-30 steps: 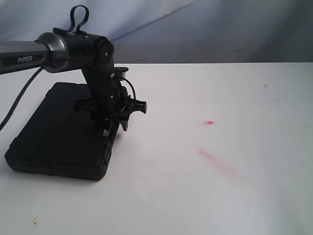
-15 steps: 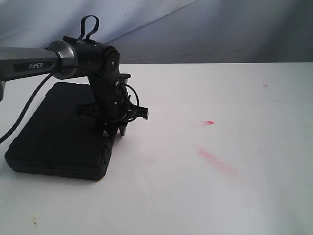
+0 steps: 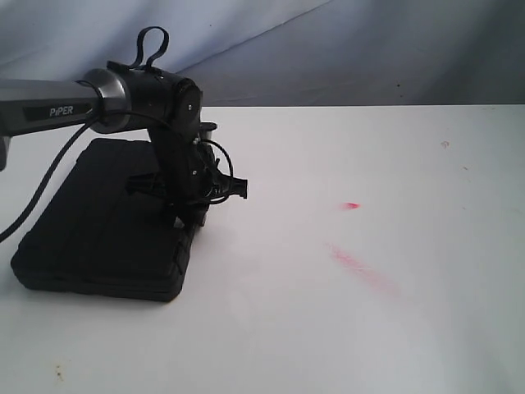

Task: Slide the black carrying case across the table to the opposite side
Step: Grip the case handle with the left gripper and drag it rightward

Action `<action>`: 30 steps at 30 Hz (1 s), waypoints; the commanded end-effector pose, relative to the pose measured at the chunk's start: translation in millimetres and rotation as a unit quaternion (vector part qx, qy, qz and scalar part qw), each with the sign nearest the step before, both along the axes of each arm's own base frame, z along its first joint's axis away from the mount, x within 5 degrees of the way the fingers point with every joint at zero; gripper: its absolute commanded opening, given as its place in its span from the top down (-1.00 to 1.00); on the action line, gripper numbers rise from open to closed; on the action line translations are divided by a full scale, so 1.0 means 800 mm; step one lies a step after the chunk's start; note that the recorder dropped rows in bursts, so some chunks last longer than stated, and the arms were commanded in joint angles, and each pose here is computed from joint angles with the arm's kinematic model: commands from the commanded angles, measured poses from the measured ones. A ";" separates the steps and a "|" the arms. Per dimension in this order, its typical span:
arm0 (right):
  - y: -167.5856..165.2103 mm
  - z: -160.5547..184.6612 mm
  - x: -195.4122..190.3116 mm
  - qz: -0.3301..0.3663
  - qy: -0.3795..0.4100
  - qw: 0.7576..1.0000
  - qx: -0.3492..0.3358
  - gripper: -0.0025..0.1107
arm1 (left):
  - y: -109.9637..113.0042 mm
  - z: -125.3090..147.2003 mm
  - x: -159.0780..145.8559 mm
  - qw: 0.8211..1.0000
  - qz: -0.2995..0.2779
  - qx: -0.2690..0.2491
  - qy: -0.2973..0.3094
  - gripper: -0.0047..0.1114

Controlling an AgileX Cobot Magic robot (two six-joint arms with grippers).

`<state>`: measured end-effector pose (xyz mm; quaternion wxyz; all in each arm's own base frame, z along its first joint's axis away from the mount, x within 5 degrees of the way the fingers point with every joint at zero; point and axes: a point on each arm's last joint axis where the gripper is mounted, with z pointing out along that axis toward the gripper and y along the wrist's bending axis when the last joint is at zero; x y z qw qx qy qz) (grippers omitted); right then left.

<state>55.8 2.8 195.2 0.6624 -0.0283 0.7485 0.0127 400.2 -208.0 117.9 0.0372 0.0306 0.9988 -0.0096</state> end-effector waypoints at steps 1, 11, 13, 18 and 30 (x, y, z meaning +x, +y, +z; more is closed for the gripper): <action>0.000 -0.002 0.000 -0.003 0.002 1.000 0.004 0.96 | -0.023 0.004 -0.006 0.999 0.024 -0.040 -0.010 0.92; 0.000 -0.002 0.000 -0.003 0.002 1.000 0.004 0.96 | -0.072 0.013 -0.023 0.996 0.023 -0.082 -0.025 0.92; 0.000 -0.002 0.000 -0.003 0.002 1.000 0.004 0.96 | -0.085 0.024 -0.023 0.995 0.025 -0.093 -0.036 0.92; 0.000 -0.002 0.000 -0.003 0.002 1.000 0.004 0.96 | -0.115 0.053 -0.022 0.990 0.021 -0.123 -0.066 0.92; 0.000 -0.002 0.000 -0.003 0.002 1.000 0.004 0.96 | -0.145 0.019 -0.027 0.991 0.025 -0.124 -0.043 0.92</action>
